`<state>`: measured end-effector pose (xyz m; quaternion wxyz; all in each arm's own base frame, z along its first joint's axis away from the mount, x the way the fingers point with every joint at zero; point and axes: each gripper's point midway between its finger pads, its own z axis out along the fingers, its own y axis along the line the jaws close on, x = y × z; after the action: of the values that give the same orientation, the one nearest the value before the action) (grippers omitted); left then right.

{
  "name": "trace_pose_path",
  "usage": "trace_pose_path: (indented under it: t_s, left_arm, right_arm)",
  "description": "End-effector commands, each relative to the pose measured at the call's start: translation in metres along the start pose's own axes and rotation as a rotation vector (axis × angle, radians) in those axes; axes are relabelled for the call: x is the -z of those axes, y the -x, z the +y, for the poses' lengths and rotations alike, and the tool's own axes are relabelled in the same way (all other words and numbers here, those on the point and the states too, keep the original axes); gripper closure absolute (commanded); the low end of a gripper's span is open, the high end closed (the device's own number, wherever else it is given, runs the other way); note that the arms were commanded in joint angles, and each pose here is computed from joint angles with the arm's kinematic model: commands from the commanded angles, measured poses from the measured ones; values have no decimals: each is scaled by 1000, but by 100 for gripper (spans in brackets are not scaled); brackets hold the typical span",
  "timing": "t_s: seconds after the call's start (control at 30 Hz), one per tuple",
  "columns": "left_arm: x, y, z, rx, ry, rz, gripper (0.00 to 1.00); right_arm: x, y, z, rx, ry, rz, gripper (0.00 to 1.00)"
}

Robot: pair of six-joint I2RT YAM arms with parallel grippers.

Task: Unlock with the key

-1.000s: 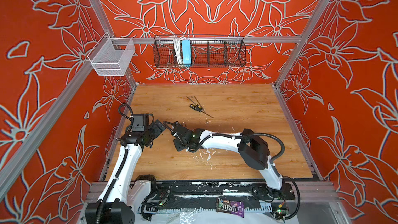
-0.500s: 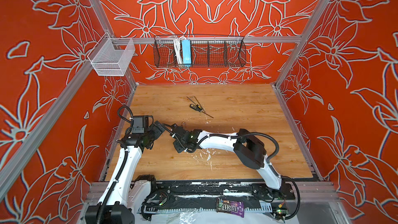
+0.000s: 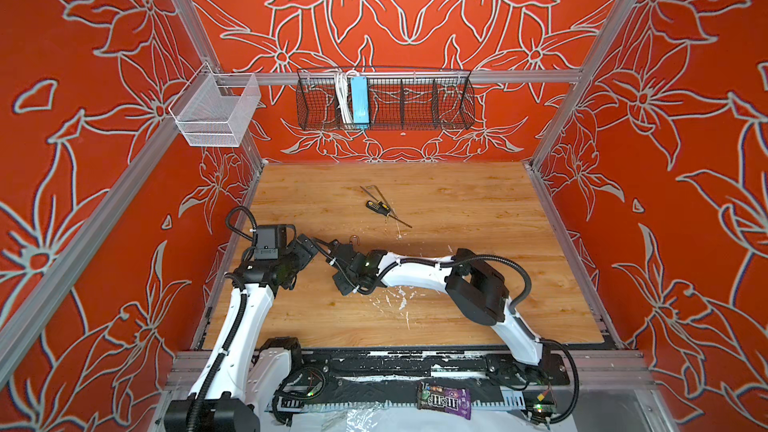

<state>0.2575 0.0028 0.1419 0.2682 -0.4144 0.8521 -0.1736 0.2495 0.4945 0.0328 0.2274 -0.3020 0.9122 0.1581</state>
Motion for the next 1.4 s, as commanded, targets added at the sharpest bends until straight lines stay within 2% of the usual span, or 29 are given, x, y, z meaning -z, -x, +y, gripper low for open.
trace_pose_path:
  t_s: [0.0,0.17,0.43,0.63,0.9,1.13,1.27,1.37]
  left_arm:
    - [-2,-2,0,21,-20,4,1]
    - [-1,-4,-8,12,-56,25,1]
    - [1,-11,-41,-56,-214,99,5]
    - [5,-26,-75,-37,-372,222,8]
    - [-5,-71,-123,-185,-454,318,9]
    - [-9,-115,-158,-231,-506,392,13]
    - [-9,-132,-171,-275,-515,397,15]
    - [-4,-143,-186,-363,-585,352,17]
  right_arm:
    - [11,8,-2,3,-14,-22,98]
    - [43,27,-2,-14,6,-89,100]
    - [112,44,-23,-148,118,-193,100]
    - [154,43,-50,-229,175,-223,100]
    - [199,33,-87,-278,158,-269,100]
    - [224,19,-109,-299,141,-280,100]
    - [238,13,-117,-294,132,-298,100]
    - [245,9,-124,-305,122,-301,100]
